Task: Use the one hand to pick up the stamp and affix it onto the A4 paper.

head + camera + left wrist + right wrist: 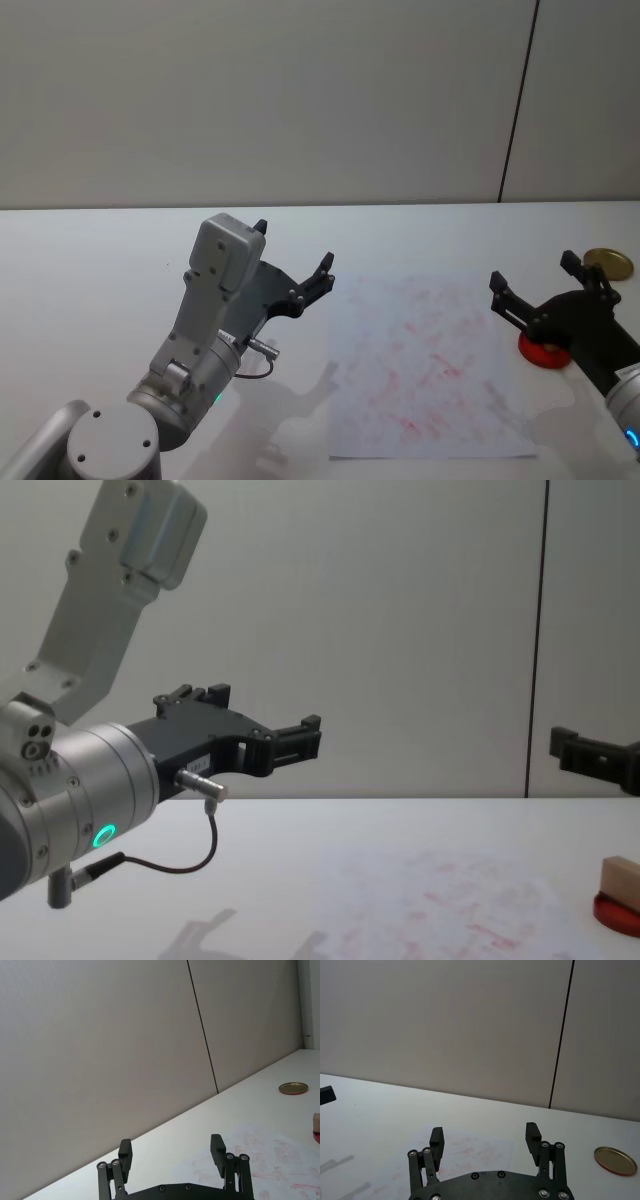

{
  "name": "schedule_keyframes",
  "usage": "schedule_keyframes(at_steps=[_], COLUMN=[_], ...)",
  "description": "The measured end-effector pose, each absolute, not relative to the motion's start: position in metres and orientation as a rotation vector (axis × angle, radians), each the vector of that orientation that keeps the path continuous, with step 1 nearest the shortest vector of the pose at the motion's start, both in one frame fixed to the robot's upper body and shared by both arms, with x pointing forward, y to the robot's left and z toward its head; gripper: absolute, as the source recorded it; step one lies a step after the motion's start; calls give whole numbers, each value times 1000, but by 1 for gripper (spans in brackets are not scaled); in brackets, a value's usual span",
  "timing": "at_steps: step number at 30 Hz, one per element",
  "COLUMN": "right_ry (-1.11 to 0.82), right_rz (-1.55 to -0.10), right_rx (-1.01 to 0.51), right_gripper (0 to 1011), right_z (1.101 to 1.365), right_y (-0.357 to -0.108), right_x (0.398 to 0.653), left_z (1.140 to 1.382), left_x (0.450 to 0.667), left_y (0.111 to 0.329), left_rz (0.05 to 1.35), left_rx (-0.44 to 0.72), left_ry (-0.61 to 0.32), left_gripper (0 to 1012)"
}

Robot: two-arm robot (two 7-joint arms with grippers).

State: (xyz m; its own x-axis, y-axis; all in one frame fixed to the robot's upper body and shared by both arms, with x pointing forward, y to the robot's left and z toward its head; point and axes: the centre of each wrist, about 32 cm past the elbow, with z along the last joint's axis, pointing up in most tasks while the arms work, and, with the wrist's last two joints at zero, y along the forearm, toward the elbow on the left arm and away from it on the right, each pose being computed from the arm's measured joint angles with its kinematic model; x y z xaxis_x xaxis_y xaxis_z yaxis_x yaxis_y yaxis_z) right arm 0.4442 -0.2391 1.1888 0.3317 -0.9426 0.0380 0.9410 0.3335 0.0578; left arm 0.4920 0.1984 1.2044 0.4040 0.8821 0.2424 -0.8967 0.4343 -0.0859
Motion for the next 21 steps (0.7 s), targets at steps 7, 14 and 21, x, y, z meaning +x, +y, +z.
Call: schedule_keyframes(at_steps=[7, 14, 21], right_ry=[-44, -13, 13], right_rz=[-1234, -1237, -1235], right_rx=[14, -19, -68], right_gripper=[1001, 1001, 1001], right_z=[1187, 1183, 1177], right_y=[-249, -262, -275], right_x=[447, 450, 453], left_z=[1204, 1204, 1204], left_x=[492, 492, 492], left_y=[198, 198, 198], left_rz=[1124, 1124, 1124], left_rx=[61, 61, 61], left_ry=[-268, -268, -268], left_gripper=[993, 993, 993])
